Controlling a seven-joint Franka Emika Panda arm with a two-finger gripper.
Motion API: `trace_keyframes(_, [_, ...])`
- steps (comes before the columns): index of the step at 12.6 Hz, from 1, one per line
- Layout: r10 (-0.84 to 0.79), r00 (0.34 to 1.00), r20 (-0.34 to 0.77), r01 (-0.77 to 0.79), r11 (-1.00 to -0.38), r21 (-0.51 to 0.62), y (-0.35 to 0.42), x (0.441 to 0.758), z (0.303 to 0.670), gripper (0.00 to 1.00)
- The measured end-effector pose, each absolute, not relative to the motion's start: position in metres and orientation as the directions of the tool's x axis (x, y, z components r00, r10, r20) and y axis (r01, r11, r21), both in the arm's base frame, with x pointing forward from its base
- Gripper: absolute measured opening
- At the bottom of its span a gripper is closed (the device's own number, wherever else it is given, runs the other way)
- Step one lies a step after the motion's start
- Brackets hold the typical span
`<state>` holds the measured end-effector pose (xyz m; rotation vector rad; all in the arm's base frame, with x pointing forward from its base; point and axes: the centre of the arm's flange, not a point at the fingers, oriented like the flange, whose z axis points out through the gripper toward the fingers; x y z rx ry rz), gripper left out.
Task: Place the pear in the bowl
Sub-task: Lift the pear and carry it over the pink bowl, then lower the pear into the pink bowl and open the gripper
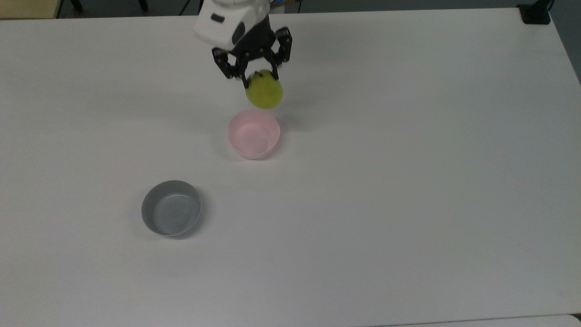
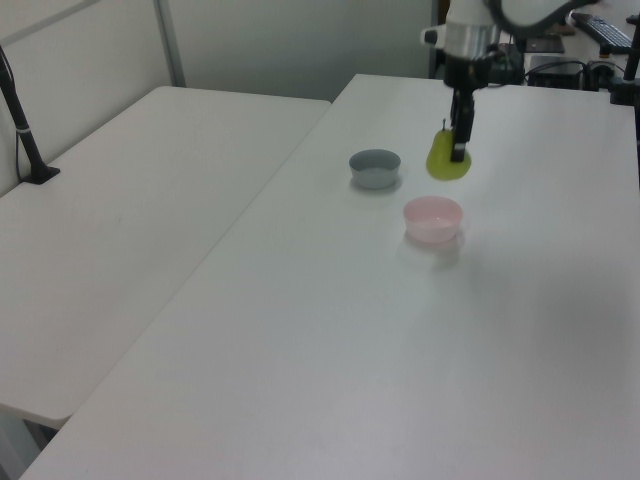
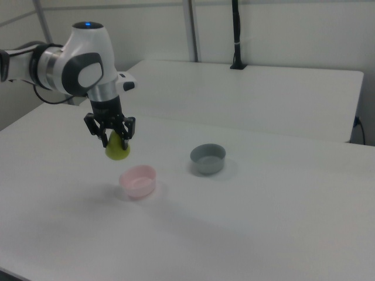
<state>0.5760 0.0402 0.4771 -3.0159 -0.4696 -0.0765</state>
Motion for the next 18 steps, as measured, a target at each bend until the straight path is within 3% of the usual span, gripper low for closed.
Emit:
trace_keyframes(7, [0.296, 0.954, 0.051, 0.298, -0.953, -0.061, 0.04, 0.609, 0.394, 0.6])
trace_keyframes(16, [0.307, 0.952, -0.003, 0.306, -0.952, -0.018, 0.025, 0.615, 0.359, 0.6])
trace_keyframes(18, [0.294, 0.956, -0.002, 0.294, -0.956, -0.017, 0.017, 0.615, 0.359, 0.79])
